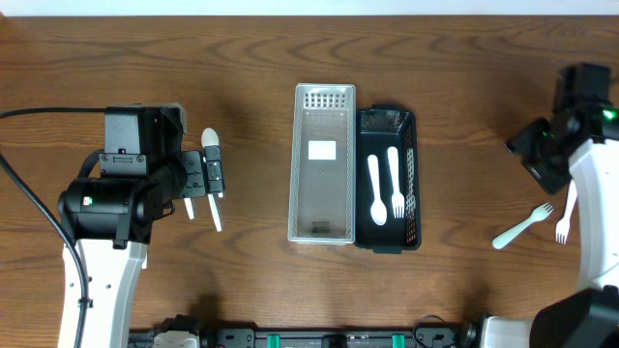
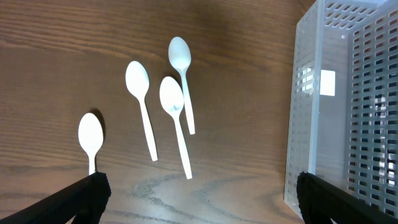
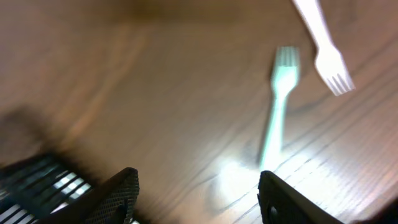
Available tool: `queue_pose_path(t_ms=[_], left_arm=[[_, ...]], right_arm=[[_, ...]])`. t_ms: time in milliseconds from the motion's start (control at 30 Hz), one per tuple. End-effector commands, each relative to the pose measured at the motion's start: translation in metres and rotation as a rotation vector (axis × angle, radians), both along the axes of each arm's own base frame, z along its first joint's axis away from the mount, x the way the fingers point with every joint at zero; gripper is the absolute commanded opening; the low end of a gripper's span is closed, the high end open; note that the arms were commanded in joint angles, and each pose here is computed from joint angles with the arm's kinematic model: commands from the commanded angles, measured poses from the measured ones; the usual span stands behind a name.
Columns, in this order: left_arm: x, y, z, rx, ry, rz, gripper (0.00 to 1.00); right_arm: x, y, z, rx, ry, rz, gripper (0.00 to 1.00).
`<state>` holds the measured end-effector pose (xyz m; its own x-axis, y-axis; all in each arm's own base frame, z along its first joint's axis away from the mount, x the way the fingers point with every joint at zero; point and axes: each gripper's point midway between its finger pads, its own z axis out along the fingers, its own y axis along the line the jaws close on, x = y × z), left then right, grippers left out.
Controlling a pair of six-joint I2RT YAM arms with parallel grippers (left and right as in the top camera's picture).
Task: Pack container
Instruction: 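Lower the right gripper onto the remaining white fork and grasp it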
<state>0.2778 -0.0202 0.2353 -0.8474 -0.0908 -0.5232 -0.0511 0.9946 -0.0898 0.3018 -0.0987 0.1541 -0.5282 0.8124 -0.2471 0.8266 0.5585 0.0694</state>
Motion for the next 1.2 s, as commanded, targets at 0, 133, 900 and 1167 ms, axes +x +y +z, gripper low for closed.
queue_pose_path(t_ms=[0,133,900,1167], left_arm=[[0.002,0.001,0.006,0.016,-0.014,-0.008,0.98],[0.003,0.001,0.005,0.016,-0.010,-0.008,0.98],[0.004,0.001,0.003,0.017,-0.005,-0.008,0.98],[0.004,0.001,0.003,0.017,-0.005,-0.008,0.98]], right_arm=[[-0.018,-0.021,-0.026,-0.007,0.070,0.008,0.65],[-0.029,-0.038,-0.053,0.008,0.074,-0.002,0.66],[-0.038,-0.068,-0.149,0.065,0.193,-0.032,0.73],[-0.040,-0.069,-0.166,0.082,0.225,-0.036,0.73]])
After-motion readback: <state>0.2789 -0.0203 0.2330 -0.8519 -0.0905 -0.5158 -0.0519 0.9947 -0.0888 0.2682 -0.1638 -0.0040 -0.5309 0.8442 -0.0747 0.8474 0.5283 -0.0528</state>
